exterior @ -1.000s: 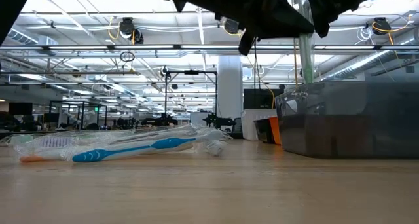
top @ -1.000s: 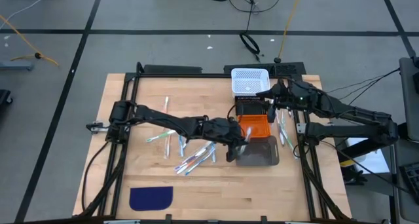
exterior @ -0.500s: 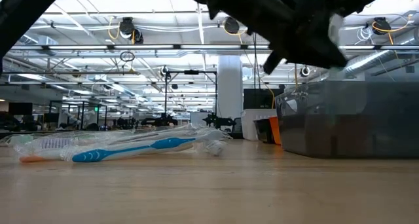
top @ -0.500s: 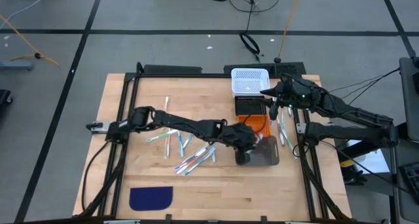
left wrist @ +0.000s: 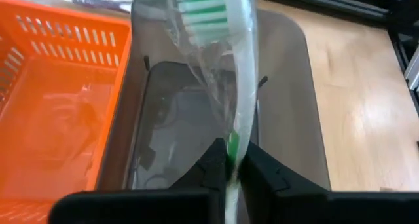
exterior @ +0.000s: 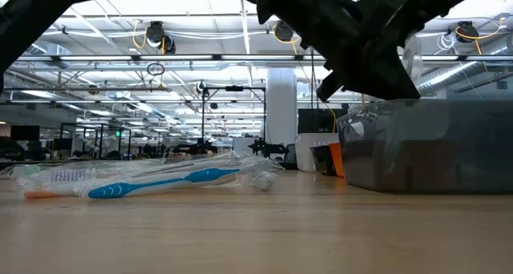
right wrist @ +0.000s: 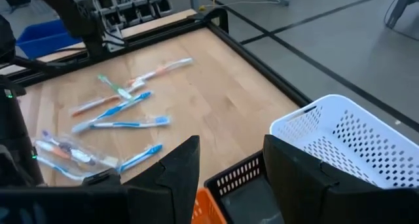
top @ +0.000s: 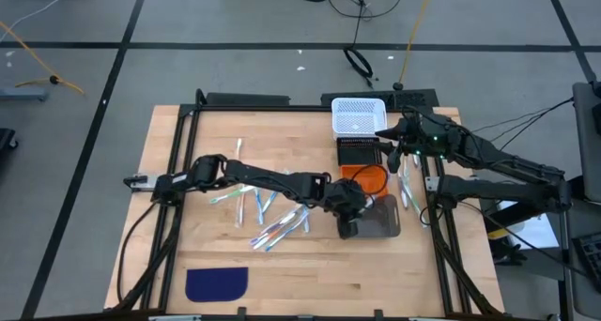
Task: Pick & Place Toothbrushes
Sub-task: Put the green toothbrush into the gray bin
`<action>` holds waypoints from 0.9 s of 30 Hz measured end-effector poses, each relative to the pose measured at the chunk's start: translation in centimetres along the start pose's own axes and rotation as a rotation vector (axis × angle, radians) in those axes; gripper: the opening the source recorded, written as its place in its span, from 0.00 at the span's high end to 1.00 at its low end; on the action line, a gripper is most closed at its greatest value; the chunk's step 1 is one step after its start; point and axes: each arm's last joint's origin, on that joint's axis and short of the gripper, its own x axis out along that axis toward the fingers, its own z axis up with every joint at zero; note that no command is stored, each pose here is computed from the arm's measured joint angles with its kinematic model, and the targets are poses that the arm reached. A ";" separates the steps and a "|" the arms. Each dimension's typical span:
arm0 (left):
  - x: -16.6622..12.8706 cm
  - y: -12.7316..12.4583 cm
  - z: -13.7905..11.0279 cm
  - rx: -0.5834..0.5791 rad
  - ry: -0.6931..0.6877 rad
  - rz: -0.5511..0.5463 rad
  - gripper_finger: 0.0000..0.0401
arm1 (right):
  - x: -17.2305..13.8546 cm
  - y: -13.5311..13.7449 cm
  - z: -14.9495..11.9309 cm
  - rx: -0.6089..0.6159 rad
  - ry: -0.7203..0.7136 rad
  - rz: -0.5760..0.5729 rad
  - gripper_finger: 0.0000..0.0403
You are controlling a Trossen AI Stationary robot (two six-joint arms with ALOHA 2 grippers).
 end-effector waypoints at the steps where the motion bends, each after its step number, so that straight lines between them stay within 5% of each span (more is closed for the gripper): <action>1: 0.0 0.0 0.0 -0.001 0.002 0.001 0.88 | 0.0 0.0 0.0 0.000 0.000 0.000 0.60; 18: 0.0 0.0 0.2 0.087 -0.019 -0.013 0.61 | 0.0 -0.1 -0.4 0.027 0.042 -0.010 0.60; 27: -1.8 0.7 0.9 0.134 0.015 0.006 0.58 | -0.4 -1.0 -2.7 0.138 0.248 -0.275 0.60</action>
